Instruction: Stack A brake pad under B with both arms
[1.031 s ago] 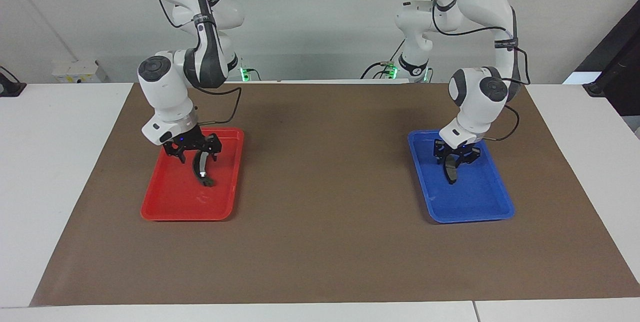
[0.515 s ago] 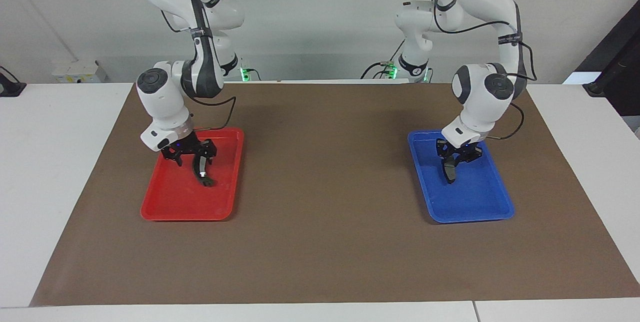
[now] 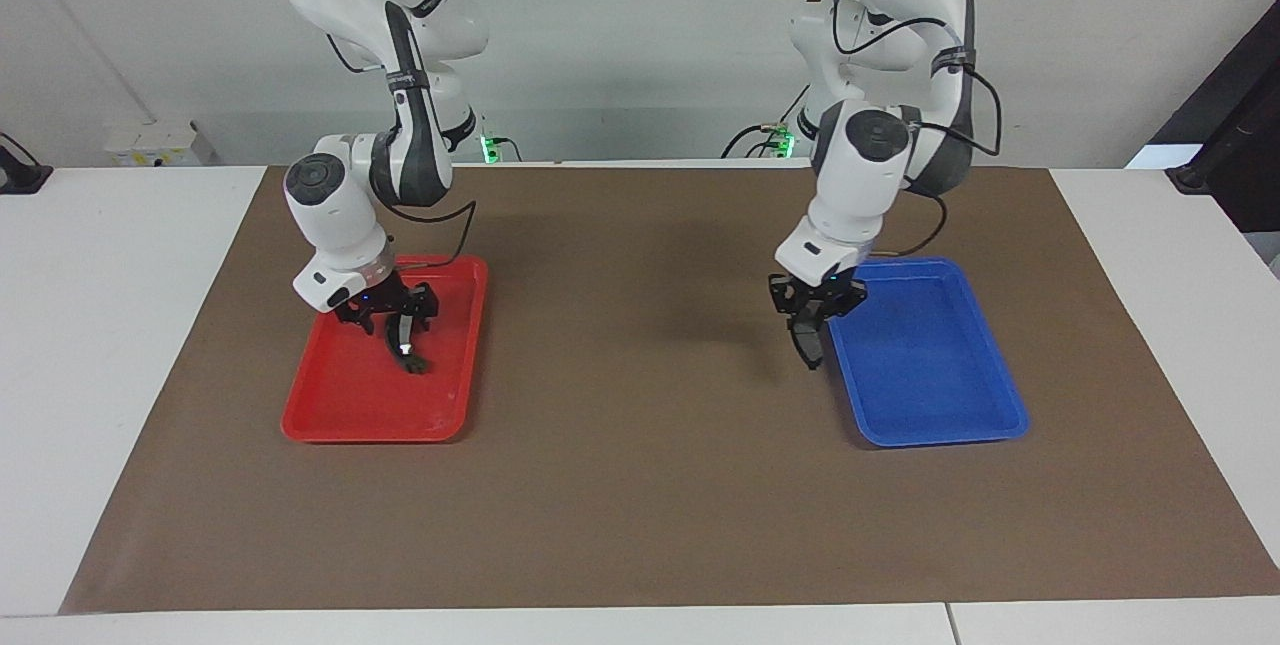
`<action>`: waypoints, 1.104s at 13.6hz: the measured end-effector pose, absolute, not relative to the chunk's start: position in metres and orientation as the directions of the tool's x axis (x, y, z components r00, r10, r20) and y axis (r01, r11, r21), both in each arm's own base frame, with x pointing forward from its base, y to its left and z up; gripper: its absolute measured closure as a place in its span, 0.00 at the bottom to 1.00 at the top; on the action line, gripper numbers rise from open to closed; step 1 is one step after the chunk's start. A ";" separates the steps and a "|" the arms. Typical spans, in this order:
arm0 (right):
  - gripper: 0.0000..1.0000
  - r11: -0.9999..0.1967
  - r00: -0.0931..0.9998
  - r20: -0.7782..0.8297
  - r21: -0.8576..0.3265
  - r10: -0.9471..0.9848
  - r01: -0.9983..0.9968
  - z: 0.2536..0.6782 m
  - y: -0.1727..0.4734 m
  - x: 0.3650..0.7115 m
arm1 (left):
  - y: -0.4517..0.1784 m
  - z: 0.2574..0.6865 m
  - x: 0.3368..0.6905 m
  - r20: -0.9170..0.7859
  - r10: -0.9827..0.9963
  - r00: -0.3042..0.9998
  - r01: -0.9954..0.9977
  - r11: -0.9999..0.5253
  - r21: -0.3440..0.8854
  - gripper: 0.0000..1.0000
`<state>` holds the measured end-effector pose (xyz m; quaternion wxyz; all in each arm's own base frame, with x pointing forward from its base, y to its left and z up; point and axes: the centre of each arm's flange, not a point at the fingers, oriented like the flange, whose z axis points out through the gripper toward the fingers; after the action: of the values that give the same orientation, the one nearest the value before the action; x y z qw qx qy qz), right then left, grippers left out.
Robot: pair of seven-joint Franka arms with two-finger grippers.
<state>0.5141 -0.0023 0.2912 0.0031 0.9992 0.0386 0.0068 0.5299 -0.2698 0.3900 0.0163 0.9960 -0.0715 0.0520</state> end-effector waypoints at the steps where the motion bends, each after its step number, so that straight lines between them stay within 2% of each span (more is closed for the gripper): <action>1: 0.07 -0.996 0.996 0.010 0.007 0.093 0.093 0.290 -0.002 0.513 | -0.296 0.387 0.528 0.108 -0.108 0.988 -0.113 -0.993 0.033 0.63; 2: 0.08 -0.993 0.993 0.007 0.007 0.117 0.117 0.289 -0.002 0.513 | -0.319 0.380 0.528 0.106 -0.079 0.991 -0.083 -0.996 0.038 0.63; 3: 0.15 -0.990 0.990 0.006 0.007 0.138 0.138 0.288 -0.002 0.512 | -0.341 0.369 0.528 0.104 -0.055 0.993 -0.059 -0.997 0.041 0.63; 6: 0.51 -0.988 0.988 0.006 0.007 0.154 0.154 0.288 -0.002 0.512 | -0.386 0.334 0.526 0.109 -0.047 0.993 -0.054 -0.997 0.062 0.63; 7: 0.56 -0.988 0.988 0.006 0.006 0.154 0.154 0.288 -0.002 0.512 | -0.395 0.323 0.522 0.104 -0.055 0.993 -0.062 -0.996 0.067 0.63; 10: 0.56 -0.988 0.988 -0.005 0.003 0.152 0.152 0.292 -0.002 0.515 | -0.417 0.305 0.503 0.080 -0.096 0.992 -0.100 -0.993 0.054 0.63; 12: 0.56 -0.991 0.991 -0.026 -0.002 0.132 0.132 0.307 -0.001 0.524 | -0.418 0.305 0.501 0.080 -0.096 0.992 -0.101 -0.993 0.053 0.57; 14: 0.56 -0.995 0.994 -0.044 -0.004 0.097 0.097 0.335 0.009 0.538 | -0.411 0.312 0.508 0.087 -0.080 0.993 -0.085 -0.995 0.054 0.39; 15: 0.56 -0.997 0.996 -0.047 -0.004 0.080 0.080 0.351 0.020 0.545 | -0.401 0.322 0.513 0.085 -0.063 0.994 -0.067 -0.996 0.052 0.26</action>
<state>0.5450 0.0196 0.3506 -0.0010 0.9989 0.0401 -0.0238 0.5130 -0.4014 0.3218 0.0275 0.9982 -0.0326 0.0418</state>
